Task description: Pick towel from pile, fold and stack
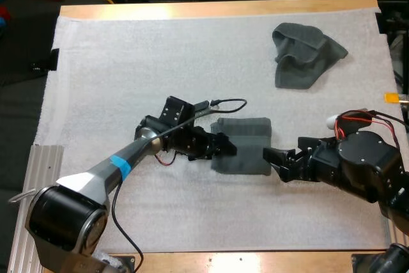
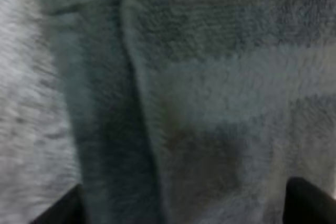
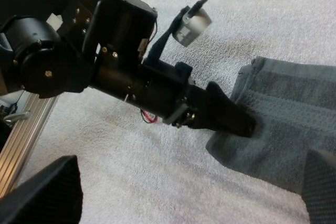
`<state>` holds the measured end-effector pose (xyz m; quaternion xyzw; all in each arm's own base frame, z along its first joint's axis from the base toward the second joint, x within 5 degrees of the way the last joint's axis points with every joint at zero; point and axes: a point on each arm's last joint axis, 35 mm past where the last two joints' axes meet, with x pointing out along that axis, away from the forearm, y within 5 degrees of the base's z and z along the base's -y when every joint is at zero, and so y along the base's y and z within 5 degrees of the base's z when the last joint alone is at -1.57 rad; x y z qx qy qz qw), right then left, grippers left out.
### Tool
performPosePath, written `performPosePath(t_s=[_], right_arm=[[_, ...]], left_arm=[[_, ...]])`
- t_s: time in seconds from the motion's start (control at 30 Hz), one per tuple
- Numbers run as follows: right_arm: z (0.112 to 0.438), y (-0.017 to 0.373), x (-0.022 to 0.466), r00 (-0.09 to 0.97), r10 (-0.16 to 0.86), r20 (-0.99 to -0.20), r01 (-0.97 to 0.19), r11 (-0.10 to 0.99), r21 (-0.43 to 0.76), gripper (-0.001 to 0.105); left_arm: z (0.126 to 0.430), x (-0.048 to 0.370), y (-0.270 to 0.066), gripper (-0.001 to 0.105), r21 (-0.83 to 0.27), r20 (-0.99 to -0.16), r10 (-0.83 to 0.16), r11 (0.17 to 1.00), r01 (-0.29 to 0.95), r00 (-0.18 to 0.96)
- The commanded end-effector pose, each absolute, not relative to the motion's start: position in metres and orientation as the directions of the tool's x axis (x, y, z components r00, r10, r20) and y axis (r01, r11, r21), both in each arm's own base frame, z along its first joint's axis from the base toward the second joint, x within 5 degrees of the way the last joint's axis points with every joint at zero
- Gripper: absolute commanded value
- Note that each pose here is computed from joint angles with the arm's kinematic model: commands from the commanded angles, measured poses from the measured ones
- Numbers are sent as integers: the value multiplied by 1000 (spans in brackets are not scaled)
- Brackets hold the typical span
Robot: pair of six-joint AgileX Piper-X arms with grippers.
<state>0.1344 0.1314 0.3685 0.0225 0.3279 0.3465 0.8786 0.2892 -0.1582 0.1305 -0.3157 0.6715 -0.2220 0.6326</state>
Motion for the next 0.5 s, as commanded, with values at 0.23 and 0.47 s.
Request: performPosePath(t_s=[0.23, 0.47], right_arm=[[370, 131, 133, 534, 637, -556, -605, 747, 274, 82], [370, 131, 133, 534, 637, -556, -605, 747, 274, 82]], left_arm=[[128, 290, -181, 71, -776, -609, -791, 609, -167, -57], [129, 292, -192, 56, -784, -598, -798, 602, -154, -71]])
